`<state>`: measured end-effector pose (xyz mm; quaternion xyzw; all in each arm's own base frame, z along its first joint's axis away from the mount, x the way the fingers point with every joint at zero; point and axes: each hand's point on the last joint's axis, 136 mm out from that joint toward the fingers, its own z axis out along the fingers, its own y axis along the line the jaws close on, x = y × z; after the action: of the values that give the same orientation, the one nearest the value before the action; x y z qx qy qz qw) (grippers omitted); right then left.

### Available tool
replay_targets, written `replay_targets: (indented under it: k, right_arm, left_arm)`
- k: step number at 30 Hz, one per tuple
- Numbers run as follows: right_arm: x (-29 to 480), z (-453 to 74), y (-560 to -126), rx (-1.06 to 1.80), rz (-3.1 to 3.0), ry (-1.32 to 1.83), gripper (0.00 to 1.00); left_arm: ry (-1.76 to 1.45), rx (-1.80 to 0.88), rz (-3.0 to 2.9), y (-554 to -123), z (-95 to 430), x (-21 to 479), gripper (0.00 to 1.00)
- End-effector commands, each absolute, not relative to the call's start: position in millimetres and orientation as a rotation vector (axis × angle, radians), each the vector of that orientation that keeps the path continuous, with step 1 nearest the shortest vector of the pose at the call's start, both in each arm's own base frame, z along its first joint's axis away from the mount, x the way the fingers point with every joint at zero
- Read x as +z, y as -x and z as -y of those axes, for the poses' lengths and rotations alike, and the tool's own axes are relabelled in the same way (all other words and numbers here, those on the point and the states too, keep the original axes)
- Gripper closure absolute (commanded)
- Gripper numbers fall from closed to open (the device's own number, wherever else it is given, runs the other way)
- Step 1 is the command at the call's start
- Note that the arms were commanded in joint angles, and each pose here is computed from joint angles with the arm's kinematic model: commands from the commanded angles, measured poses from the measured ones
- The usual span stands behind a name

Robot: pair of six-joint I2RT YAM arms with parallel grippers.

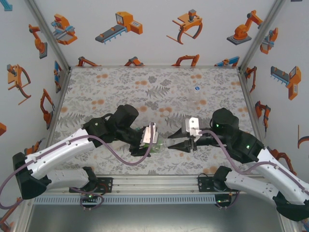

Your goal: Screw on the bottle caps

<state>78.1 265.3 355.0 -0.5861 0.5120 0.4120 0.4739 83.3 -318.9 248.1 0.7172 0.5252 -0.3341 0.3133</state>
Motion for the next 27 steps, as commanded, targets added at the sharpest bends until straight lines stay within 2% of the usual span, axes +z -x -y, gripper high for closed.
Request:
replay_targets:
  k: [1,5,10,18,25,27]
  right_arm:
    - [360,-271,-96,1.101,-1.412,1.232,0.97]
    - [357,-268,-125,1.127,-1.606,0.957,1.0]
    - [335,-253,-175,1.181,-1.968,0.314,1.0]
    - [287,-249,-192,1.355,-2.271,-0.442,0.99]
    - [287,-253,-200,1.333,-2.274,-0.464,0.83]
    - [293,-252,-202,1.316,-2.257,-0.425,0.74]
  left_arm:
    - [-1.772,-0.824,-1.255,-97,334,278,1.0]
    - [-1.709,-0.761,-1.25,-109,336,281,1.0]
    - [-1.624,-0.68,-1.277,-127,337,282,1.0]
    - [-1.541,-0.596,-1.304,-150,344,281,1.0]
    - [-1.544,-0.568,-1.318,-157,349,278,1.0]
    - [-1.553,-0.575,-1.311,-155,348,278,1.0]
